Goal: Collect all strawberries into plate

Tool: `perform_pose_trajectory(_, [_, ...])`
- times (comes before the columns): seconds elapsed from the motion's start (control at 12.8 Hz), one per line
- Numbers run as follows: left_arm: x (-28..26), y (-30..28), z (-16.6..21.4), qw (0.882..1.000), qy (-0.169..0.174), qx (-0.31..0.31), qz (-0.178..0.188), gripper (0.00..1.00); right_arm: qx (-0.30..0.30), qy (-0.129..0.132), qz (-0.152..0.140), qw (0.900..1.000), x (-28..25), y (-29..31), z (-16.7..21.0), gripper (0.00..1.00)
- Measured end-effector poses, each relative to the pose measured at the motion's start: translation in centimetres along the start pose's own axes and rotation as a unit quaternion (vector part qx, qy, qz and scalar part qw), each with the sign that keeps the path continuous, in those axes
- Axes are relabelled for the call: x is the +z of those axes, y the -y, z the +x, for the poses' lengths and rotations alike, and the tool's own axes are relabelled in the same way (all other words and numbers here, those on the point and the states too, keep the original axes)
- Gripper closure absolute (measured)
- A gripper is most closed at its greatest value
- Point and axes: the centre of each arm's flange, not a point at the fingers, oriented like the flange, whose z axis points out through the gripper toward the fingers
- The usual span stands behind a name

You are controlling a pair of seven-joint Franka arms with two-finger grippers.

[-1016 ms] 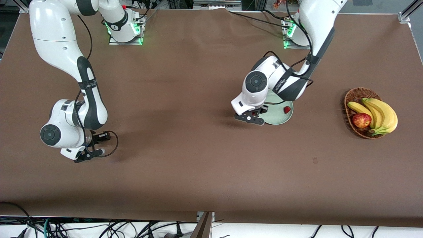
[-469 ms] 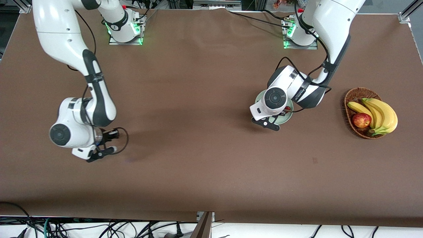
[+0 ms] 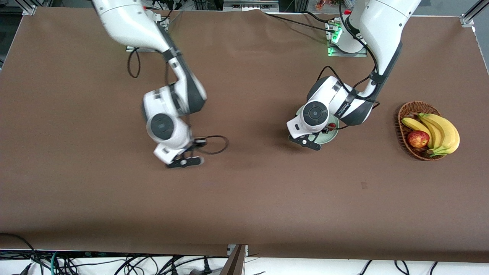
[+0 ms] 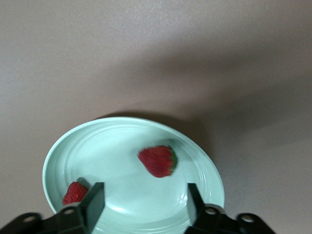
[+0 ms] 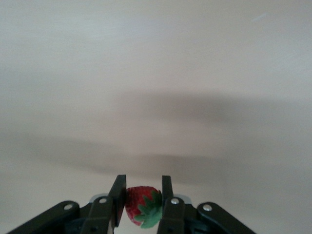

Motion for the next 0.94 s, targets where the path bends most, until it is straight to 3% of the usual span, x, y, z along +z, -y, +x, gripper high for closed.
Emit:
perform_pose_trajectory(0.16, [-0.2,0.2,0.1,1.000,-0.002,-0.002,0.000,0.00,0.057,-0.008,0.049,0.997,1.1,6.0,-2.4,0.67])
perform_pose_trajectory(0.39, [-1.4,2.2,0.1,1.000,-0.006,-0.018,-0.002,0.00,0.107,-0.027,0.102,0.989,3.8,11.8,-4.8,0.67])
perform_pose_trajectory(0.62, [-1.9,4.5,0.1,1.000,-0.008,-0.026,-0.006,0.00,0.133,-0.044,0.122,0.983,7.0,15.4,-6.9,0.67])
perform_pose_trajectory(0.7, [-1.9,4.7,0.1,1.000,-0.008,-0.019,-0.006,0.00,0.134,-0.044,0.122,0.982,7.7,16.1,-7.5,0.60])
perform_pose_trajectory(0.94, [-2.4,5.1,0.3,0.999,-0.011,-0.022,-0.024,0.00,0.117,-0.064,0.118,0.984,6.6,16.7,-7.2,0.26])
